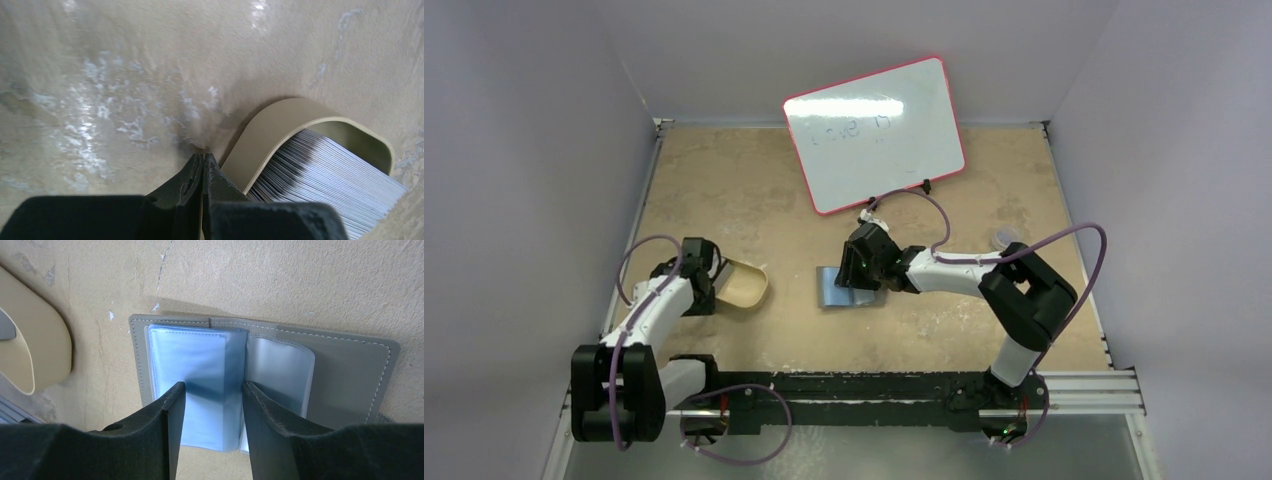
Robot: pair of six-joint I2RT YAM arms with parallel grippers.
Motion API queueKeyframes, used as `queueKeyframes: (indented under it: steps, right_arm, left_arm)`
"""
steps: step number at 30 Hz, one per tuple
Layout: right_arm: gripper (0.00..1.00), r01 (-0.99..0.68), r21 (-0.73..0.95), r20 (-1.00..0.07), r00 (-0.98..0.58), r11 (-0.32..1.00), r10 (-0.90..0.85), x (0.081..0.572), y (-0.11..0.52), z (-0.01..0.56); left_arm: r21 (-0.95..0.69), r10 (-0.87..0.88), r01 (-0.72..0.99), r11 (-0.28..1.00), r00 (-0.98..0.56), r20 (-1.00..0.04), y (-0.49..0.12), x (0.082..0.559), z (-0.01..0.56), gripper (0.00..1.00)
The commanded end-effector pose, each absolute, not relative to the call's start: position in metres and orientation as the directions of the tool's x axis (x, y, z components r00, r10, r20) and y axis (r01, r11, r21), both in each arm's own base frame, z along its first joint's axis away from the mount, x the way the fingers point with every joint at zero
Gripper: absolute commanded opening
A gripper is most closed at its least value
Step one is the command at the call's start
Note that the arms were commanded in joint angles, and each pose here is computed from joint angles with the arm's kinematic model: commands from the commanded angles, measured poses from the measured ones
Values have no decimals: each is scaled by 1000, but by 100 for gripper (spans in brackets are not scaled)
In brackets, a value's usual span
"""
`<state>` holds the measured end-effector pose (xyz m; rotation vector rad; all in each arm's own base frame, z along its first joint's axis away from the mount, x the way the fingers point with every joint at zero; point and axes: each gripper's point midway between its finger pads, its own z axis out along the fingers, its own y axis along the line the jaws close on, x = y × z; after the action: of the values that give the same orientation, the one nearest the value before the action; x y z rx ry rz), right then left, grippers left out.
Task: Put the credit cards into the card holder
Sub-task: Move the storage box to the center of the board, then pick up the credit card from the storage box.
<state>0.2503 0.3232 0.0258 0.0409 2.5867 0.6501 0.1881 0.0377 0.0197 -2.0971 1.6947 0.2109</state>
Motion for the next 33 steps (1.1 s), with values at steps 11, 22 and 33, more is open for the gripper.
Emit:
queueKeyframes:
  steps: [11, 22, 33]
  right_arm:
    - [48, -66, 391, -386, -917, 918, 99, 233, 308, 8]
    - [48, -74, 396, -395, -914, 915, 97, 233, 308, 12]
    - [48, -117, 376, -393, -919, 919, 44, 233, 310, 10]
  left_arm:
    - [-187, -893, -980, 63, 28, -449, 31, 221, 60, 0]
    - [-259, -765, -862, 435, -202, -611, 40, 260, 123, 33]
    - [-151, -397, -451, 880, -522, -755, 16, 317, 193, 57]
